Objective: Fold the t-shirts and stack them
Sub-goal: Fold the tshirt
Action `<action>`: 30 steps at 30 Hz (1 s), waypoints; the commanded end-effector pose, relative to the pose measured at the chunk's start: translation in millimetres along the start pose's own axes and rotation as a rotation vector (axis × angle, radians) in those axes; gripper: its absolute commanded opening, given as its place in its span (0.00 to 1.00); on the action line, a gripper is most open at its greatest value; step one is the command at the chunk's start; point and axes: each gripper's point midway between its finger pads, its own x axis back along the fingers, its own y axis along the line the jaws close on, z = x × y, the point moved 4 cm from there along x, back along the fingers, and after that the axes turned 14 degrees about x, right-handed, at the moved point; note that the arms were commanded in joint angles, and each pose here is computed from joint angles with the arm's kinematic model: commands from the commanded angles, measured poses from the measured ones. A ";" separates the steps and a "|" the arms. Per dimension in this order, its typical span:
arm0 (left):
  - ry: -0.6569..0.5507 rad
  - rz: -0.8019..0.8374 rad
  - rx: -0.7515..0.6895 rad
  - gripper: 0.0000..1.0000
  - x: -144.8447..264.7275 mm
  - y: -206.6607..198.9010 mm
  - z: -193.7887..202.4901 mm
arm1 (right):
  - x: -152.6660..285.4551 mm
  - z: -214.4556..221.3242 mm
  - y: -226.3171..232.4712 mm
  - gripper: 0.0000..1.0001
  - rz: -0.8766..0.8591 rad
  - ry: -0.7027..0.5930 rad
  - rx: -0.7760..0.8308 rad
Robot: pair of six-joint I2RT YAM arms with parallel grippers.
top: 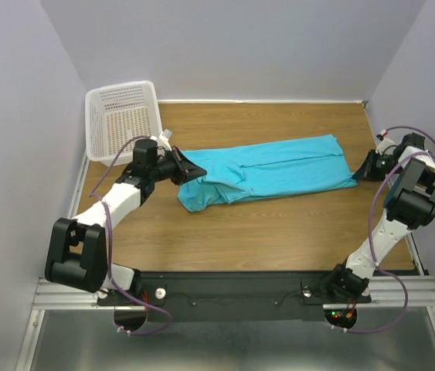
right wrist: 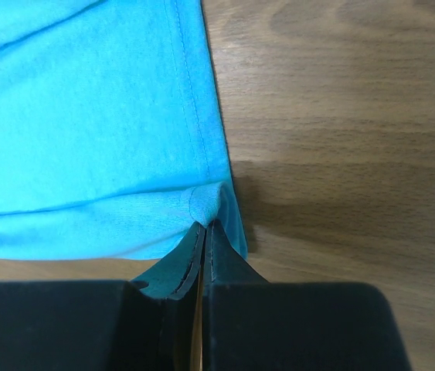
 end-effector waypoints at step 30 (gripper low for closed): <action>-0.042 0.066 -0.136 0.00 -19.0 -33.1 -47.2 | -19.6 -44.6 1.9 0.01 -0.116 -0.095 -0.071</action>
